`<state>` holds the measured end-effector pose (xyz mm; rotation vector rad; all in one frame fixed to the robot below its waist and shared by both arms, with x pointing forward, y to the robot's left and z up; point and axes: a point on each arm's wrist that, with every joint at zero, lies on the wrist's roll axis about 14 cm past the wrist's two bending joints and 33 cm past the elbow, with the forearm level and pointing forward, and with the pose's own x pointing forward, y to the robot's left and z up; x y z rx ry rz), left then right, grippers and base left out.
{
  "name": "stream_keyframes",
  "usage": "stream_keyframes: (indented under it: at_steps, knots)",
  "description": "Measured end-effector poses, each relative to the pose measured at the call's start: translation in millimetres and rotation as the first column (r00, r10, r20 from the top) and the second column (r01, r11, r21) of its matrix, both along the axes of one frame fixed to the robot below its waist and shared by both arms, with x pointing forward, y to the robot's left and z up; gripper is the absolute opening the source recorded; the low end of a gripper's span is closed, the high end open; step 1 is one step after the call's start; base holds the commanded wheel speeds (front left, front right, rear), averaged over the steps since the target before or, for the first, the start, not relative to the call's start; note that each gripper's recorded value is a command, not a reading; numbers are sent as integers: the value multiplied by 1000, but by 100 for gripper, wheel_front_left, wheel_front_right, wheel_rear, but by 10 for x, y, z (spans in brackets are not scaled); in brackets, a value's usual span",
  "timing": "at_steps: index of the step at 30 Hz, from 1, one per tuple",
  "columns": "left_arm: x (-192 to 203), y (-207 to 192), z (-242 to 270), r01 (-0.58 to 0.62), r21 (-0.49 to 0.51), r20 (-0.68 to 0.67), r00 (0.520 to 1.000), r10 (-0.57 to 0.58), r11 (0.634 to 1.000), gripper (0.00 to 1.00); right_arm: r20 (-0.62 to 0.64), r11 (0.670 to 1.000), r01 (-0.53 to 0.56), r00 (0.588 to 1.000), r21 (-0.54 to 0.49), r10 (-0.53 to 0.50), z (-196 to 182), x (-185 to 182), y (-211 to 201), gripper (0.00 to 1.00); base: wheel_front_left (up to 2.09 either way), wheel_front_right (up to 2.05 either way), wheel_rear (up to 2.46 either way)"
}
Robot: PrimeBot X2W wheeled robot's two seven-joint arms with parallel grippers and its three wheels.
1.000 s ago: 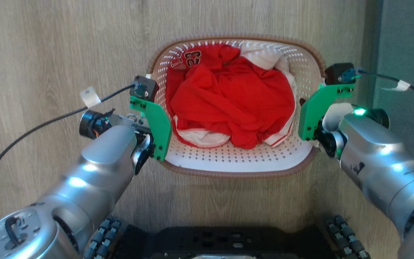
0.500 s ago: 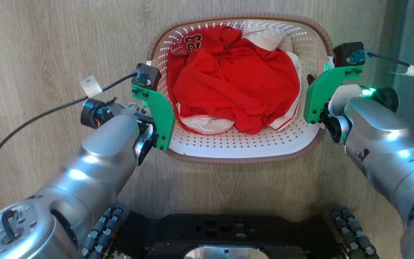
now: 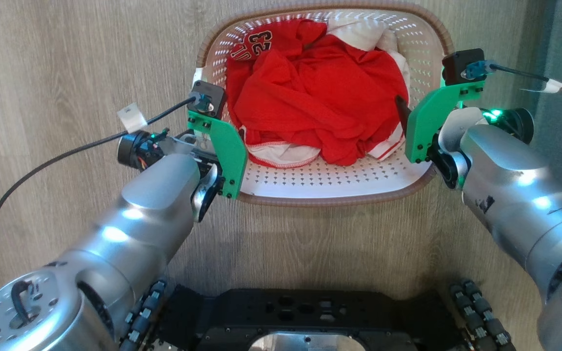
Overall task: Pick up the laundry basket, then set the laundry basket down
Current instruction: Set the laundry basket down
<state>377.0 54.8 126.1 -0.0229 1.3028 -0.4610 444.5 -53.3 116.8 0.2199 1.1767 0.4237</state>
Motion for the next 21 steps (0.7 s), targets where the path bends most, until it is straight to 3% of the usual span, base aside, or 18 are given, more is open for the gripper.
stream_keyframes:
  at_steps: [15, 21]
  knots:
    - [248, 92, 278, -27, 34, 131, 991, 22, 999, 100, 3, 1000, 16, 1000, -14, -16, 271, 43, -18, 100, 0, 0, 0]
    - [188, 123, 508, -30, 43, 180, 983, 22, 999, 100, -13, 999, 16, 1000, -41, -17, 483, -162, -95, 100, 0, 0, 0]
